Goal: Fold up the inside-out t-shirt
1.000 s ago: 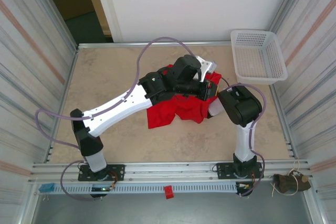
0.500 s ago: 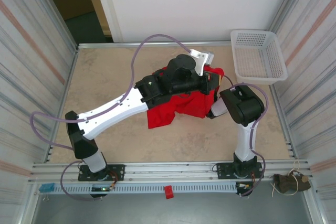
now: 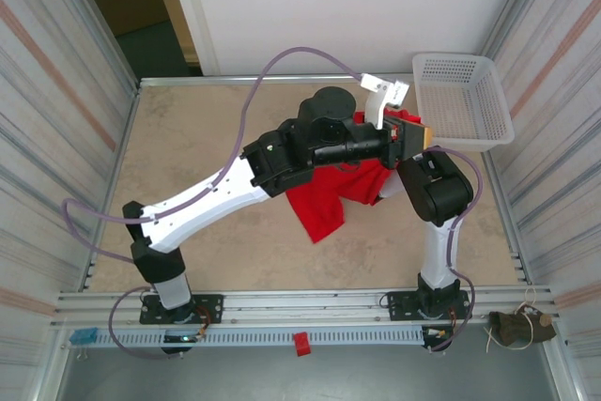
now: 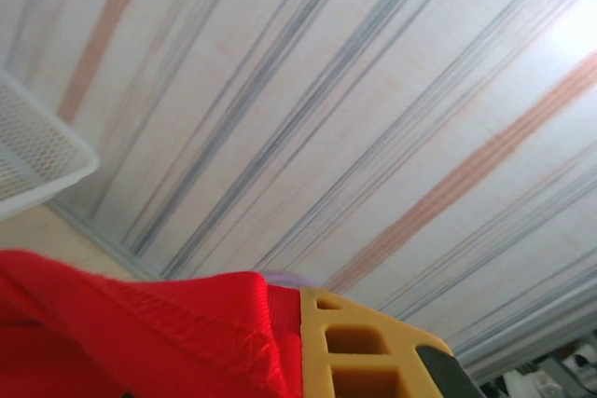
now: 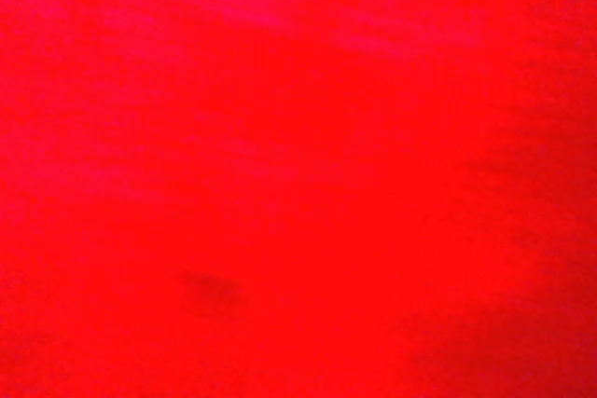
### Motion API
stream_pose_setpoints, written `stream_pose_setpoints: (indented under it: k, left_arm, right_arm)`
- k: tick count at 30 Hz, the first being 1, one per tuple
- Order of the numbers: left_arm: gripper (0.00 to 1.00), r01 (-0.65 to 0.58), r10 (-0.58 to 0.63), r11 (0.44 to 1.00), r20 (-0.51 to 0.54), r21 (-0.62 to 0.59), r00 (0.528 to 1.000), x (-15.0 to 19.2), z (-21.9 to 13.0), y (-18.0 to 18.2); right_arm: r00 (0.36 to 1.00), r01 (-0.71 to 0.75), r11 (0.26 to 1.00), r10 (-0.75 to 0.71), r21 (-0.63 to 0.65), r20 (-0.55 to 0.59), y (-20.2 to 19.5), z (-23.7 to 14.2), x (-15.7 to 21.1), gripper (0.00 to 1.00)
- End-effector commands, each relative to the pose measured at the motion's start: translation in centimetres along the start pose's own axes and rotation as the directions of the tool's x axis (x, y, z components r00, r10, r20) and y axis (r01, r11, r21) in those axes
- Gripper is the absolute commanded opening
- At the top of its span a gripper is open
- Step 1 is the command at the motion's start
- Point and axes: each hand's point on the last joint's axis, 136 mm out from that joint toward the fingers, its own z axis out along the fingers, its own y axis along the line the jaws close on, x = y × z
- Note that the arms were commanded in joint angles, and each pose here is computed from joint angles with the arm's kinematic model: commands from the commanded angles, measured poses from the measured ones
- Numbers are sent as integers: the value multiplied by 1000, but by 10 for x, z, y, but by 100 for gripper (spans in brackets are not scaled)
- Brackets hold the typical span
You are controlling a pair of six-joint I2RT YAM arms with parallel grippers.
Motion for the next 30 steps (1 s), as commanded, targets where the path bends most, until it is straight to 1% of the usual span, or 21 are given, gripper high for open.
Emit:
stream_pose_setpoints:
  k: [1,2,4,5,6,8,11,13,15,19,22,23,25,26,28,30]
  left_arm:
    - [0,-1,-2,989,20,149,1000,-14,0,-38]
    - [0,-2,-1,989,22,150,1000,-14,1,-38]
    - [0,-3,0,989,17,147,1000,-13,1,-37]
    - [0,-4,2,990,14,143,1000,-11,1,-36]
    - [0,-3,1,990,14,139,1000,-11,1,-35]
    - [0,0,-2,991,15,132,1000,-9,0,-32]
    - [0,7,-10,990,21,140,1000,-9,-1,-33]
    - [0,1,-6,987,35,162,999,-15,-4,-40]
    - [0,-5,-2,984,43,177,999,-19,-7,-46]
    - [0,-14,1,982,65,190,998,-26,-14,-54]
    - [0,-24,10,984,80,177,997,-30,-18,-54]
    - [0,-25,10,985,84,173,996,-31,-20,-54]
    - [0,-26,11,986,93,162,996,-32,-23,-53]
    - [0,-24,9,988,97,151,995,-33,-24,-51]
    - [0,-25,10,991,112,132,994,-35,-28,-48]
    - [0,-24,10,995,132,101,991,-39,-32,-42]
  right_arm:
    - [1000,-19,997,19,75,4,-21,8,7,63]
    - [1000,-25,994,24,109,17,-31,7,6,65]
    - [998,-41,982,31,183,57,-50,2,2,71]
    - [996,-52,972,35,229,78,-61,-3,1,75]
    - [995,-59,964,35,260,95,-68,-7,0,76]
    - [991,-75,937,33,340,127,-85,-15,-2,83]
    - [990,-69,903,10,425,140,-97,-19,-4,85]
    - [986,-81,868,-4,490,169,-107,-23,-7,88]
    - [980,-107,834,-2,541,197,-117,-27,-9,89]
    - [957,-198,716,-9,670,292,-148,-46,-13,88]
    - [940,-269,638,9,721,342,-166,-58,-11,82]
    - [938,-277,628,12,727,347,-169,-59,-10,80]
    - [937,-286,624,21,727,350,-173,-59,-8,70]
    - [937,-285,624,22,728,348,-173,-58,-7,67]
    - [940,-279,638,27,718,340,-172,-55,-6,53]
    - [942,-274,655,37,704,333,-170,-53,-5,37]
